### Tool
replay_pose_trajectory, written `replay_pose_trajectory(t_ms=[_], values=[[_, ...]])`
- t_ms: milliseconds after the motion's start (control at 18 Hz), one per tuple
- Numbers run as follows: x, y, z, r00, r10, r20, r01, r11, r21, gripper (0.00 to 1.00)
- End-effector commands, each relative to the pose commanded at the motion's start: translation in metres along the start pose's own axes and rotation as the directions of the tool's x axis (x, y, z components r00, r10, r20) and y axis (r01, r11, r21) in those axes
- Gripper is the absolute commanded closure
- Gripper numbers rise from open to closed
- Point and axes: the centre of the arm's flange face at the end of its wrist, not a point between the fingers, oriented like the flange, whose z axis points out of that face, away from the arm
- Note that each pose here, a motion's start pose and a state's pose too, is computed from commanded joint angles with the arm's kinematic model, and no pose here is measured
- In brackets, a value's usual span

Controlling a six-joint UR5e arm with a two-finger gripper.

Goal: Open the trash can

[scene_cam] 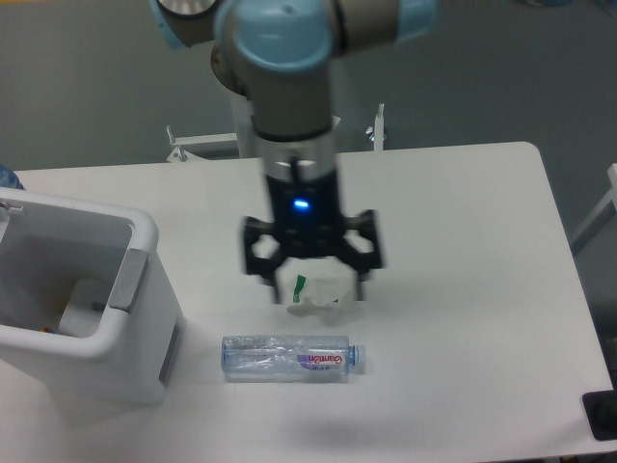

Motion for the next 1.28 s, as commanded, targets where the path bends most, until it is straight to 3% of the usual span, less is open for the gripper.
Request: replay_pose_trajectory(t_ms=[444,556,667,889,1278], values=[[-0.123,0.073,0.077,0.990,0.139,-0.023,-0.141,0.980,-0.142,0.00],[-0.148,0.084,0.089,0.978,0.206,-0.038,-0.210,0.965,-0.155,0.00],[-0.160,0.089,0.097,0.956,0.287,-0.058,-0.293,0.942,-0.161,0.00],[-0.180,0.107,0.113,0.933,0.349,-0.087,-0.360,0.916,-0.177,0.00],[-0.180,0.115,0.119,0.930,0.356,-0.089,-0.367,0.903,-0.224,0.00]])
